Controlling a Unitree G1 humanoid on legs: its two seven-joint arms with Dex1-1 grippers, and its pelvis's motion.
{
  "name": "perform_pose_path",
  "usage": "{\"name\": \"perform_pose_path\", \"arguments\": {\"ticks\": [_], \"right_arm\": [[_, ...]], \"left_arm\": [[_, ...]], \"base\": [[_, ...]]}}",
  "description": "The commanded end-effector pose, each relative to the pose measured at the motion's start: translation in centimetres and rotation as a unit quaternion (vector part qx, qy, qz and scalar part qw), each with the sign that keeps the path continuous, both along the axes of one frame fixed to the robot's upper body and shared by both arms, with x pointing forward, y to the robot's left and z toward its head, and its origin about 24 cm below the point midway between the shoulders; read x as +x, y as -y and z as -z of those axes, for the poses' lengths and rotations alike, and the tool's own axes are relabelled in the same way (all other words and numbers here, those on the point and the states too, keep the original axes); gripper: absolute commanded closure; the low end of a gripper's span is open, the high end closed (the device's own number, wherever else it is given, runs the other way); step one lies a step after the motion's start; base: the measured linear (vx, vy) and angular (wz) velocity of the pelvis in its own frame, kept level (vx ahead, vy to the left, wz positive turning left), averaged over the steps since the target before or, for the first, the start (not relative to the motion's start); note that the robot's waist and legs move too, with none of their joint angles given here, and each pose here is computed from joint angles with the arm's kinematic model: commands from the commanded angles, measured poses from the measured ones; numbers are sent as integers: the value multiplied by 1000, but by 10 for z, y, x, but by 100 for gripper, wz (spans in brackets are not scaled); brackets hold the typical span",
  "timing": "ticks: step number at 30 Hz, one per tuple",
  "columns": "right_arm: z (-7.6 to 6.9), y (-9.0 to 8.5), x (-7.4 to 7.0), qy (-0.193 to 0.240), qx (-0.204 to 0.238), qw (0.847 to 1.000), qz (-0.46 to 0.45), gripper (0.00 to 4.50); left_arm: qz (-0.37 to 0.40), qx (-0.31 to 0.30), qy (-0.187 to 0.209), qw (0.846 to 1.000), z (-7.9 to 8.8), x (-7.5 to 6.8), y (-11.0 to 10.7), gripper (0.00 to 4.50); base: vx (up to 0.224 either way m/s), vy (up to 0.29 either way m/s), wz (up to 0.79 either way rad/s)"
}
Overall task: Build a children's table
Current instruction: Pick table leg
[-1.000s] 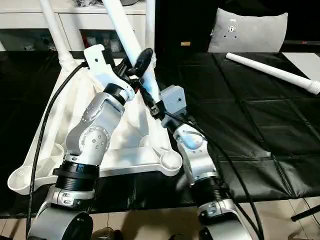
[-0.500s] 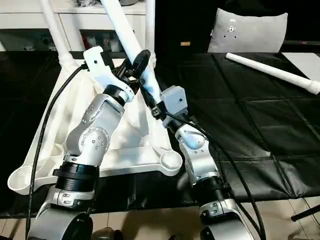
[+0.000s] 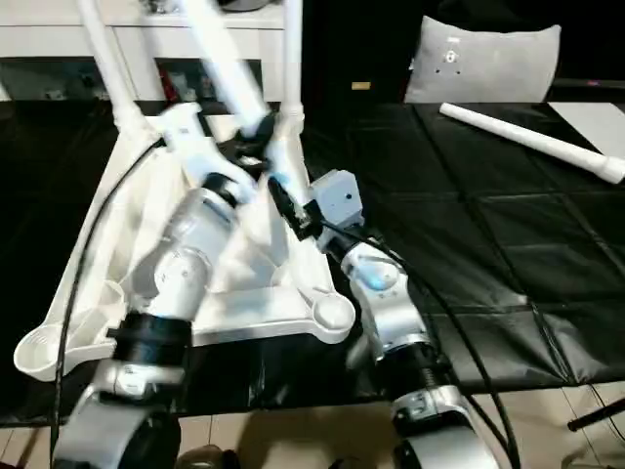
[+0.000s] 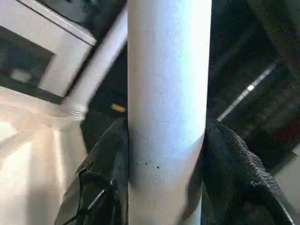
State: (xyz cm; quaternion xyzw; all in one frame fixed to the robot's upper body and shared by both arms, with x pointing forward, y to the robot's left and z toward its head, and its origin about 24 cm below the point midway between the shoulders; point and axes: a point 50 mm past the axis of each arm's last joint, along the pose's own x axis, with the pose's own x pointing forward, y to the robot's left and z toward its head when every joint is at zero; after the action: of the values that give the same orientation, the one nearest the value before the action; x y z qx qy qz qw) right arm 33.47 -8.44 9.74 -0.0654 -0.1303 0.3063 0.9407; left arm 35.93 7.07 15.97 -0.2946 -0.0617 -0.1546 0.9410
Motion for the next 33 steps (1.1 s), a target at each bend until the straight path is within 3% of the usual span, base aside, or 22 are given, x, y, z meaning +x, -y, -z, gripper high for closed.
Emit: {"name": "perform_pose_path", "arguments": {"ticks": [1,4,7,9,10,12,18,25,32,33], "right_arm": [[0,1,-1,-7,-5,1000,-13,86],[3,8,-3,-3,-6,1000,-17,58],[3,16,-2,-18,23,1000,-8,32],[6,28,-2,-66,88,994,-3,15],[6,31,-3,-74,97,992,-6,7],[12,45,-4,-135,133,982,-1,2],[18,73,-9,-203,161,966,-22,0],[3,92,-21,-254,215,939,-92,0],[-14,92,-27,-253,228,926,-163,0],[-19,89,-29,-254,220,922,-192,0]], "left_arm": [[-8,1,25,1000,-16,5,-1,266],[-19,15,28,999,-19,12,-14,266],[-13,24,32,999,-22,16,-19,266],[1,22,34,999,-25,18,-22,266],[3,22,34,999,-26,18,-23,266],[23,36,37,998,-26,18,-24,266],[82,44,38,995,-25,15,-25,266],[146,60,52,986,-29,9,-26,266],[205,58,68,975,-34,3,-23,266],[242,68,85,964,-36,-3,-19,266]], "base": [[0,0,0],[0,0,0],[0,0,0],[0,0,0],[0,0,0],[0,0,0],[0,0,0],[0,0,0],[0,0,0],[0,0,0]]}}
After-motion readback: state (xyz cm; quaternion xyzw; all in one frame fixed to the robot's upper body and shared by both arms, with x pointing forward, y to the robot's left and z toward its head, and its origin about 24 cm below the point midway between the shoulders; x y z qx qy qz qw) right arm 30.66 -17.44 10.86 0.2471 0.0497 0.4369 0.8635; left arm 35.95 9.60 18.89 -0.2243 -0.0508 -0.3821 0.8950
